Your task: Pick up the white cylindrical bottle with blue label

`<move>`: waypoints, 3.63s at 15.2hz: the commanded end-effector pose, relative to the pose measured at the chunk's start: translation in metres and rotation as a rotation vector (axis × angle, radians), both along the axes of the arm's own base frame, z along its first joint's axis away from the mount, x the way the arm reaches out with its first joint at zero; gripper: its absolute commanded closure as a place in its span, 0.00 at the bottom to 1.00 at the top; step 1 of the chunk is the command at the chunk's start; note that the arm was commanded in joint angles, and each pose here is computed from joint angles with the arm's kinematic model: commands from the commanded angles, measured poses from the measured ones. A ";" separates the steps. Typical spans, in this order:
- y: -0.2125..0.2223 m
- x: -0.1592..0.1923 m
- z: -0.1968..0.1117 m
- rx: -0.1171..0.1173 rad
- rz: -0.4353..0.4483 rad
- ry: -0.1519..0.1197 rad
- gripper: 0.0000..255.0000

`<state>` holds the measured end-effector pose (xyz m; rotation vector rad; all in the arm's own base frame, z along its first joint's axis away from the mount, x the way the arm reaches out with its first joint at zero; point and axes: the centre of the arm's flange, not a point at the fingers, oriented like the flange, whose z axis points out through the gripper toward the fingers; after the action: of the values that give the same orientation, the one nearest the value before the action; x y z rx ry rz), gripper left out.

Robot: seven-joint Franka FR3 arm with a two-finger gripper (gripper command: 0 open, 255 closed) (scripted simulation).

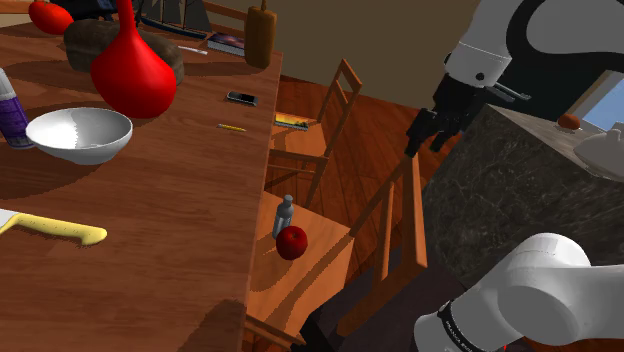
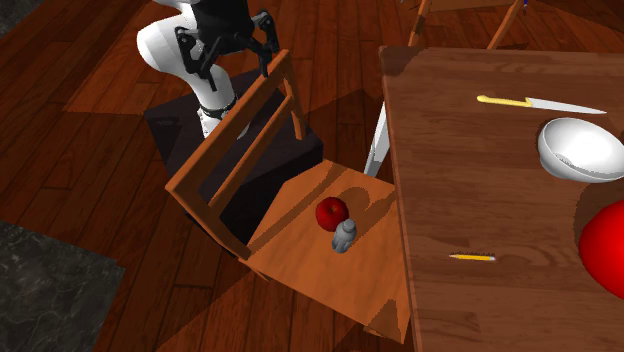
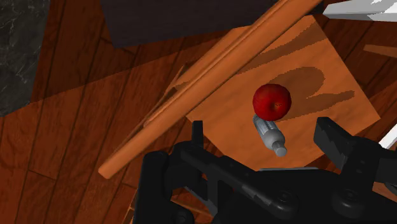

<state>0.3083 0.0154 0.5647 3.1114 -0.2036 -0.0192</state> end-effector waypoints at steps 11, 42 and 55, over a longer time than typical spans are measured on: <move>0.040 0.096 -0.094 -0.034 0.055 0.063 0.00; 0.134 0.277 -0.365 -0.110 0.176 0.201 0.00; 0.134 0.277 -0.355 -0.110 0.176 0.201 1.00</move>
<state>0.5850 0.1494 0.2065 2.9766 0.0732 -0.3082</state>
